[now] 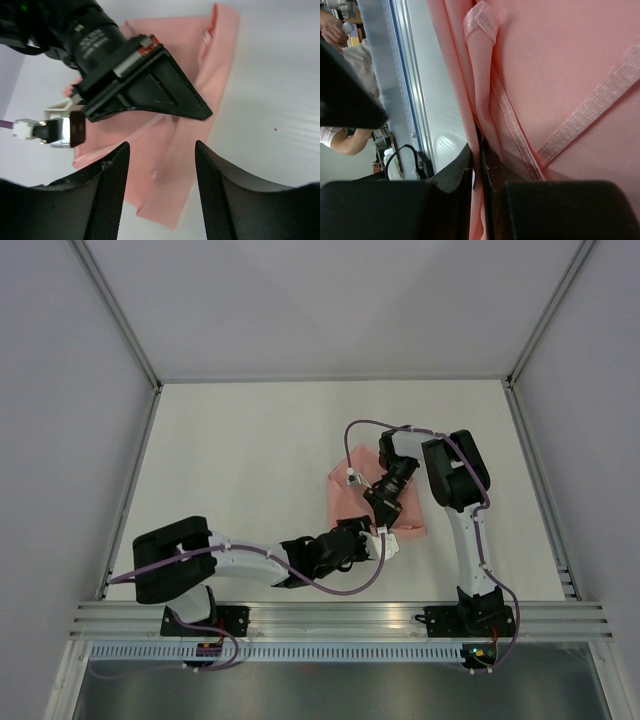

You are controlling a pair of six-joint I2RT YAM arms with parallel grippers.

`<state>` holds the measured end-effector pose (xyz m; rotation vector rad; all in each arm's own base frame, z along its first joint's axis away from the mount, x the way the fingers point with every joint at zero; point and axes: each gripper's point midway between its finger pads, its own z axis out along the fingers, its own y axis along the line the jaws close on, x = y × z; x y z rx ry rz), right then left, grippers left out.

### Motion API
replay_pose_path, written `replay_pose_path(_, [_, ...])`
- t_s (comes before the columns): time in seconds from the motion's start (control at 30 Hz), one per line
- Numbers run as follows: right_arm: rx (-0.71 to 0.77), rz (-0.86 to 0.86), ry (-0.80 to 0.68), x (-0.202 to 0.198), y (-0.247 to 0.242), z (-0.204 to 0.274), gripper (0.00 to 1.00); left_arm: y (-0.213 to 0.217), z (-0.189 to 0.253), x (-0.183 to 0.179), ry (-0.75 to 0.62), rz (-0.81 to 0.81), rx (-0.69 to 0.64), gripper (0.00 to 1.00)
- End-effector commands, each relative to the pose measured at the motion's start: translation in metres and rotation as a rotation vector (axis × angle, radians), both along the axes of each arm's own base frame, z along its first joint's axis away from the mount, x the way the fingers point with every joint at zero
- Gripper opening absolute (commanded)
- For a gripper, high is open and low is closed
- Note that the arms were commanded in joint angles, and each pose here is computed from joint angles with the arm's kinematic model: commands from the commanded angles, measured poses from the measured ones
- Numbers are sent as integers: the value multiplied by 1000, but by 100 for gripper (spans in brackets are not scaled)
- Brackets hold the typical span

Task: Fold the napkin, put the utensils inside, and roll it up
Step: Roll the napkin at the center of the board.

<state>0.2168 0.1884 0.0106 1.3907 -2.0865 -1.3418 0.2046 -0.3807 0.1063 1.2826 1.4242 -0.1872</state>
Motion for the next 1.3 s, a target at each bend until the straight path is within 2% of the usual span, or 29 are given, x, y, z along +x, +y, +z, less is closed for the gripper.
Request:
replay_pose_path(0.0, [15, 66, -172, 29, -6, -42, 17, -14, -1, 0, -64, -39, 23, 60])
replay_pose_path(0.23, [11, 59, -172, 30, -9, -43, 17, -31, -29, -4, -56, -104, 75, 60])
replay_pose_path(0.5, [8, 52, -170, 32, -11, -44, 17, -37, -59, -3, 15, -126, 122, 60])
replay_pose_path(0.73, [6, 50, -164, 32, -13, -44, 17, -24, -82, 8, 154, -107, 131, 57])
replay_pose_path(1.27, [5, 50, -158, 32, -14, -45, 16, -24, -126, -23, 442, -224, 239, 42])
